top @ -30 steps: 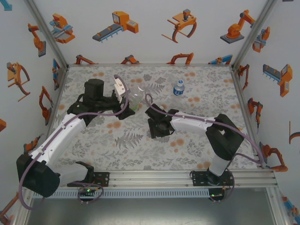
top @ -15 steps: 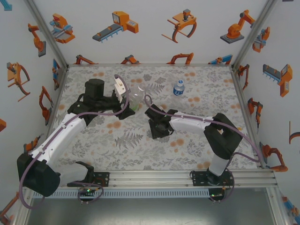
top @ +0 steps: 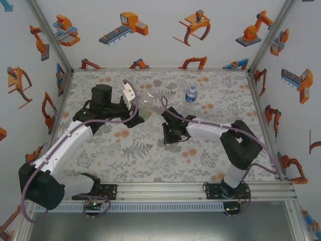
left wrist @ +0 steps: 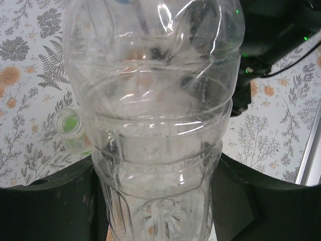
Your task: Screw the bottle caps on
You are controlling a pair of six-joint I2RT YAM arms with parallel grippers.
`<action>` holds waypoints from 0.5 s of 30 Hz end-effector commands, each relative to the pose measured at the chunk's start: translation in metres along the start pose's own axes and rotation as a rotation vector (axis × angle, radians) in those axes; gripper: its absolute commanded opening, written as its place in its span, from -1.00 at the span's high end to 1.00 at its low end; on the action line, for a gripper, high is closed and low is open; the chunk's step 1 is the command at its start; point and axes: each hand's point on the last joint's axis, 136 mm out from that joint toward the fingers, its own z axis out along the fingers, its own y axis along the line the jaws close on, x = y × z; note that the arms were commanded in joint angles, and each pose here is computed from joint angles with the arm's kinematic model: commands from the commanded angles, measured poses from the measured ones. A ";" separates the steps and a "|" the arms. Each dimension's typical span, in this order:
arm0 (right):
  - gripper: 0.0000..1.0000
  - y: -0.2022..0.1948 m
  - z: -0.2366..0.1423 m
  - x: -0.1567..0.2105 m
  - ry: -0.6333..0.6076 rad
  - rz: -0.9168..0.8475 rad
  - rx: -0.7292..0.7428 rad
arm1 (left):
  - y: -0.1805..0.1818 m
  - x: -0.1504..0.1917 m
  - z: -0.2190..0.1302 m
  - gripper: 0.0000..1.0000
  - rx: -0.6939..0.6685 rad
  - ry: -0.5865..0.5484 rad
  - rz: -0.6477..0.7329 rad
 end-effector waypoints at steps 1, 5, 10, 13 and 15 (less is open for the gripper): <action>0.52 0.015 -0.009 -0.023 -0.067 0.045 -0.177 | 0.001 -0.009 -0.003 0.97 0.002 -0.012 -0.011; 0.49 -0.001 -0.007 -0.030 -0.103 0.175 -0.319 | 0.002 -0.009 -0.003 0.97 0.002 -0.010 -0.013; 0.37 -0.031 -0.007 -0.018 -0.095 0.290 -0.342 | 0.002 -0.008 -0.001 0.97 0.007 -0.008 -0.018; 0.31 -0.051 -0.012 -0.007 -0.101 0.320 -0.291 | 0.003 -0.007 0.000 0.97 0.008 -0.005 -0.020; 0.31 -0.064 -0.012 0.001 -0.089 0.336 -0.235 | 0.003 -0.007 0.001 0.97 0.008 -0.004 -0.021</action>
